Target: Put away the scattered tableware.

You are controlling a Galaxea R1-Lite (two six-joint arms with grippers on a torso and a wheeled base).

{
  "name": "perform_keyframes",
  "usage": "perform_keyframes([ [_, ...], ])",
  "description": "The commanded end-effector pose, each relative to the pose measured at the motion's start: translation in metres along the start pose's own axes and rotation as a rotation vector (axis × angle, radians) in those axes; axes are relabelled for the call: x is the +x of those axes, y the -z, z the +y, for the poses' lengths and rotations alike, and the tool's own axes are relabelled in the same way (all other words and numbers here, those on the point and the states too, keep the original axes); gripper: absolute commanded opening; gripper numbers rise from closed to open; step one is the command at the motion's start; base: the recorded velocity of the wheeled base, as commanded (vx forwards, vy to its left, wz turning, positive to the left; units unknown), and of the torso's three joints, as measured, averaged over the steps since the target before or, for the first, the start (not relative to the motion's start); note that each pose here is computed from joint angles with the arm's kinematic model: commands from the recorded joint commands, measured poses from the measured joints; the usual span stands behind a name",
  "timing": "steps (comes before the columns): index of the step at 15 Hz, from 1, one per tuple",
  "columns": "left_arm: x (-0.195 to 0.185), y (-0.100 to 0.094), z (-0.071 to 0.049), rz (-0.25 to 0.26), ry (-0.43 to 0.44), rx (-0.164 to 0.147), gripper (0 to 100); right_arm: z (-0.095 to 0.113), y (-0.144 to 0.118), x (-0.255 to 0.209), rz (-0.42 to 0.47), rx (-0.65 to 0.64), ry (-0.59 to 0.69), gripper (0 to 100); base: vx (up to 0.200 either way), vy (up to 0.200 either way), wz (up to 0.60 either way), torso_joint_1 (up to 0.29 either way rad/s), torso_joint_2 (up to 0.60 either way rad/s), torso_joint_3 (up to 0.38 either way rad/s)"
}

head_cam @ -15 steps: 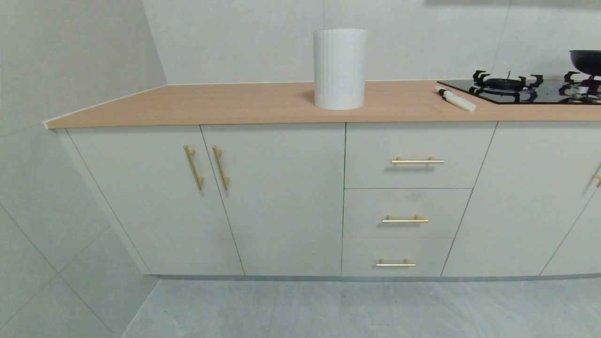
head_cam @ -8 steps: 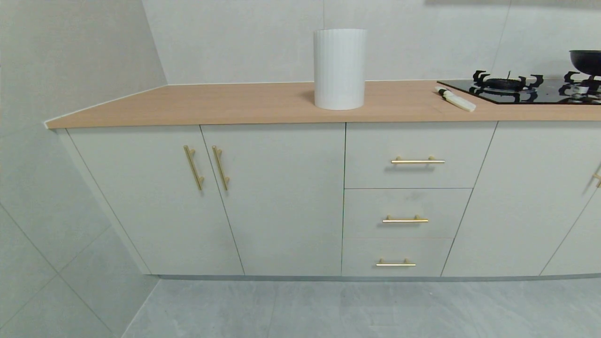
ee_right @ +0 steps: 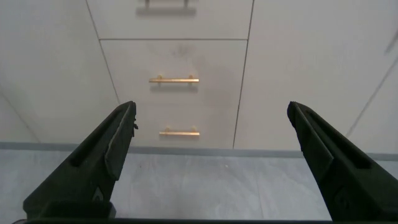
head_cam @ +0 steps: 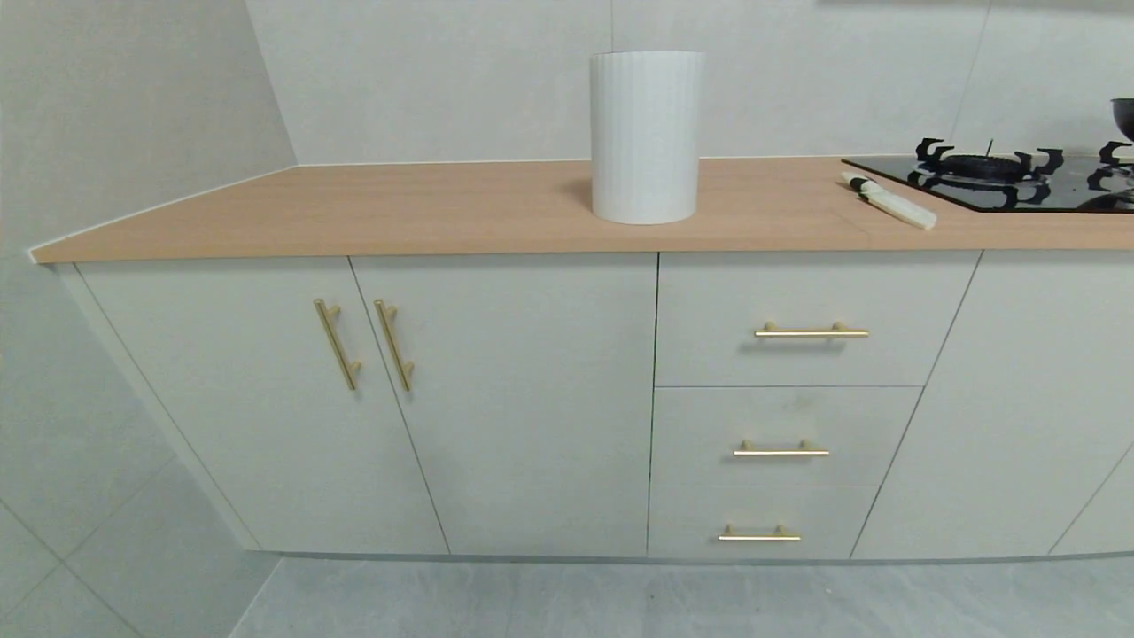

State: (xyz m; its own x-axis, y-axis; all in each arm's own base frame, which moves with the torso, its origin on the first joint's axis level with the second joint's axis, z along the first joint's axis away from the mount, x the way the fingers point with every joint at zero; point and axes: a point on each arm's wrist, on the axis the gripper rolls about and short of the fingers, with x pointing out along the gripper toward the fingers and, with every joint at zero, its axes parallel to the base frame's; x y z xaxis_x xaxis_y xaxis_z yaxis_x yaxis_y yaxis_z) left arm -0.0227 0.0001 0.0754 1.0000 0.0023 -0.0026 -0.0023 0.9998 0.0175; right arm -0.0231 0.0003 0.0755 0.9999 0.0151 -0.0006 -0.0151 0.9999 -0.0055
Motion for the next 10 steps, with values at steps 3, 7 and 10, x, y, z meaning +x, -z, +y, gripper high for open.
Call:
perform_keyframes([
  [3, 0.0001, -0.0001, 0.0000, 0.001, -0.001, -0.001, 100, 0.0000, 0.0000, 0.0002, 0.002, -0.001, 0.000, 100, 0.200, 0.000, 0.00, -0.001, 0.00, 0.001],
  [7, 0.0001, -0.0001, 0.0000, 0.001, -0.001, -0.001, 100, 0.0000, 0.0000, 0.0002, 0.002, 0.001, 0.000, 100, 0.200, 0.000, 0.00, 0.000, 0.00, 0.002],
  [10, 0.0001, -0.0001, 0.0000, 0.001, -0.001, -0.001, 100, 0.0000, 0.0000, 0.0002, 0.002, 0.002, 0.001, 100, 0.200, 0.000, 0.00, 0.002, 0.00, 0.005],
])
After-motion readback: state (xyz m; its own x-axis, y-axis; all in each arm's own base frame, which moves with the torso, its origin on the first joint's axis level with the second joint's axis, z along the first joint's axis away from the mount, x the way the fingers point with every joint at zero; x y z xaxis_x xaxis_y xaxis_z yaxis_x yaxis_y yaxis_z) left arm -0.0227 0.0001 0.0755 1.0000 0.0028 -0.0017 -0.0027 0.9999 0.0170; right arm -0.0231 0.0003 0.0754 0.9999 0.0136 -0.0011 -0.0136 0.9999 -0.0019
